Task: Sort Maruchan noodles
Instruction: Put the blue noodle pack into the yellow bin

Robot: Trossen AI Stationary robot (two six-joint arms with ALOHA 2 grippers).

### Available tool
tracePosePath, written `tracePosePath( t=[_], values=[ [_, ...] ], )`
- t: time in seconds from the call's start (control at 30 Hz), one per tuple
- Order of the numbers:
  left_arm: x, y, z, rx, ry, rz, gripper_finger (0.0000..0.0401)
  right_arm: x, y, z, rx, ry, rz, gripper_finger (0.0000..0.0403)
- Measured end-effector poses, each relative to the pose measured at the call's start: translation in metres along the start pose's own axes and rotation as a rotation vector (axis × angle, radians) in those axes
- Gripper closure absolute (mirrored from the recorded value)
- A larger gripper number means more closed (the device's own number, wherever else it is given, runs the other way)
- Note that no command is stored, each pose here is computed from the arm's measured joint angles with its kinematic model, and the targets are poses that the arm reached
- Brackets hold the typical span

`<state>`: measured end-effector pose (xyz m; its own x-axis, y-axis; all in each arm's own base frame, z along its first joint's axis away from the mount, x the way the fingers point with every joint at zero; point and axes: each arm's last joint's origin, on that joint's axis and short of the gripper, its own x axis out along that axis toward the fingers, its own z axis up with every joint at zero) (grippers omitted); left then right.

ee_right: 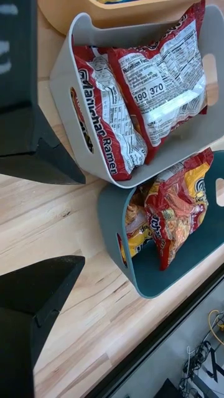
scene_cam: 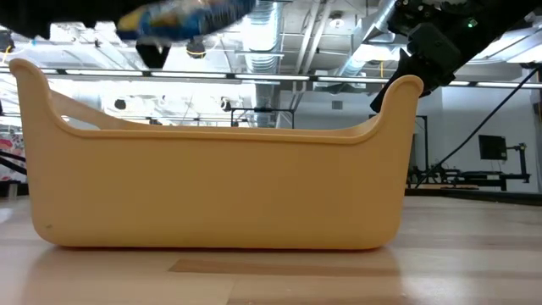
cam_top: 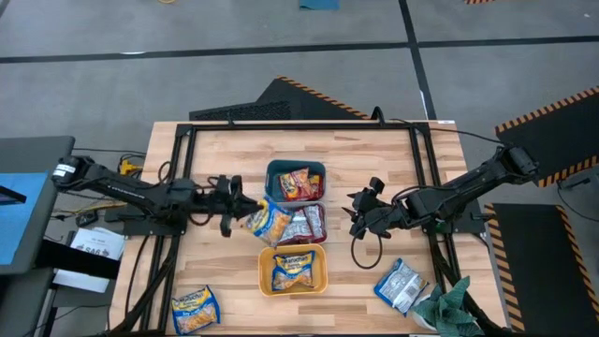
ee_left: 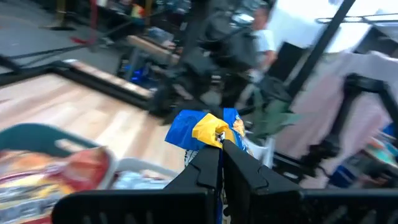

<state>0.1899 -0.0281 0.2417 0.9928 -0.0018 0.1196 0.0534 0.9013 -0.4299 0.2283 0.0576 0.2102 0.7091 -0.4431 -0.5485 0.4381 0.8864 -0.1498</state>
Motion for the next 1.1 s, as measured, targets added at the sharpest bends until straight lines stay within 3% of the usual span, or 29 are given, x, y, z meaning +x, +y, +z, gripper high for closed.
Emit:
tracePosePath(
  t=[0.2,0.37,0.6,0.73,0.9,1.1],
  values=[
    [0.019,-0.034,-0.003,0.061,0.078,-0.101,0.0401,0.000,0.000,0.000,0.002,-0.002,0.000,0.0185],
    [0.053,-0.058,-0.019,0.194,0.261,-0.139,0.0401,0.000,0.000,0.001,0.006,-0.004,0.000,0.0185],
    [0.106,-0.072,-0.053,0.342,0.528,-0.229,0.0401,0.000,0.000,0.001,0.005,-0.004,0.000,0.0185],
    [0.126,-0.074,-0.067,0.430,0.634,-0.207,0.0401,0.000,0.000,0.000,0.004,-0.003,-0.001,0.0185],
    [0.134,-0.072,-0.076,0.533,0.741,-0.142,0.0401,0.000,0.000,0.000,0.003,-0.001,-0.001,0.0185],
    [0.125,-0.071,-0.084,0.573,0.865,-0.139,0.0401,0.000,0.000,0.000,0.002,-0.001,-0.002,0.0185]
  ],
)
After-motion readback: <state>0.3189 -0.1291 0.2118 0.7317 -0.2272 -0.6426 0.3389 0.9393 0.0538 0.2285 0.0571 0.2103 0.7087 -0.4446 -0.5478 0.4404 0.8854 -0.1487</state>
